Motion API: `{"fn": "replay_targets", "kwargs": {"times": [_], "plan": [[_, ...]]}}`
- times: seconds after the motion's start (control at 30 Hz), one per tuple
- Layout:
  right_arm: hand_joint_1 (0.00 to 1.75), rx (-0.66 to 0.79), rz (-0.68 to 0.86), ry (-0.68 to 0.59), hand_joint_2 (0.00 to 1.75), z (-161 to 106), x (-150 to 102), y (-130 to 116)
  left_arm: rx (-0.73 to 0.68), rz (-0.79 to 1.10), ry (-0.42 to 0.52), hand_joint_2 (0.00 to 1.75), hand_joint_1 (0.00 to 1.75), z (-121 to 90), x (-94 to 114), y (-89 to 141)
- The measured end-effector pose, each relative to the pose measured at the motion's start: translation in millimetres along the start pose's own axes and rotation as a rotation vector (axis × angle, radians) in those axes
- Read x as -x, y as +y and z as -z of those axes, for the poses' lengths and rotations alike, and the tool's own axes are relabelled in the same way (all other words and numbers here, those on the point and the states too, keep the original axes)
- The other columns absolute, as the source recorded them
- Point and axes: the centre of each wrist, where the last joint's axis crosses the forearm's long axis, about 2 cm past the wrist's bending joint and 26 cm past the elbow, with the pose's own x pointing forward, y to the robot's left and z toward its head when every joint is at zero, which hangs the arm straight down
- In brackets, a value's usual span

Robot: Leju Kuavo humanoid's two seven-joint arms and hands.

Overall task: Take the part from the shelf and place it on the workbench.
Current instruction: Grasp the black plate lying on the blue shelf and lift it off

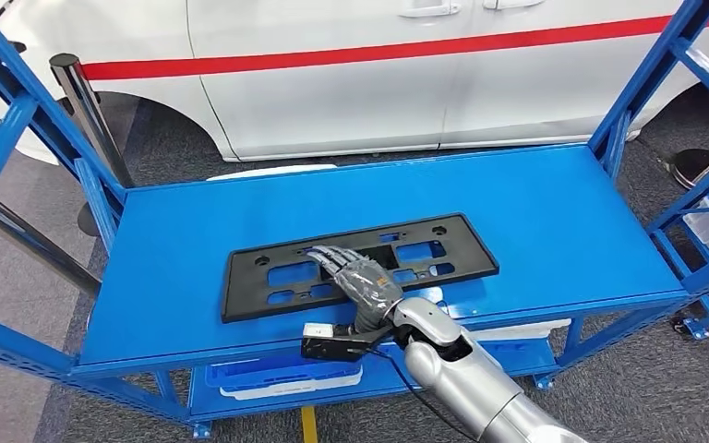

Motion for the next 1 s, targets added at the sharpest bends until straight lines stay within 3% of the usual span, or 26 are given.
{"fn": "replay_targets", "kwargs": {"times": [0.33,0.73,0.77,0.87,0.9,1.0], "plan": [[0.00,-0.018,-0.109,0.197,1.75,3,41,-12,-0.002,0.021,-0.007,0.00,0.00,0,-2,-2],[0.00,0.000,-0.198,0.308,1.75,12,53,-23,-0.003,0.042,-0.010,0.00,0.00,0,-4,-2],[0.09,0.000,-0.198,0.312,1.75,12,54,-23,-0.002,0.042,-0.010,0.00,0.00,0,-4,-2],[1.38,-0.006,-0.195,0.322,1.75,11,55,-20,0.001,0.043,-0.010,0.00,0.00,0,-3,-3],[1.73,-0.008,-0.195,0.325,1.75,11,55,-20,0.002,0.043,-0.010,0.00,0.00,0,-3,-3],[1.75,-0.013,-0.199,0.326,1.75,12,55,-18,0.005,0.046,-0.010,0.00,0.00,0,-4,-3]]}}
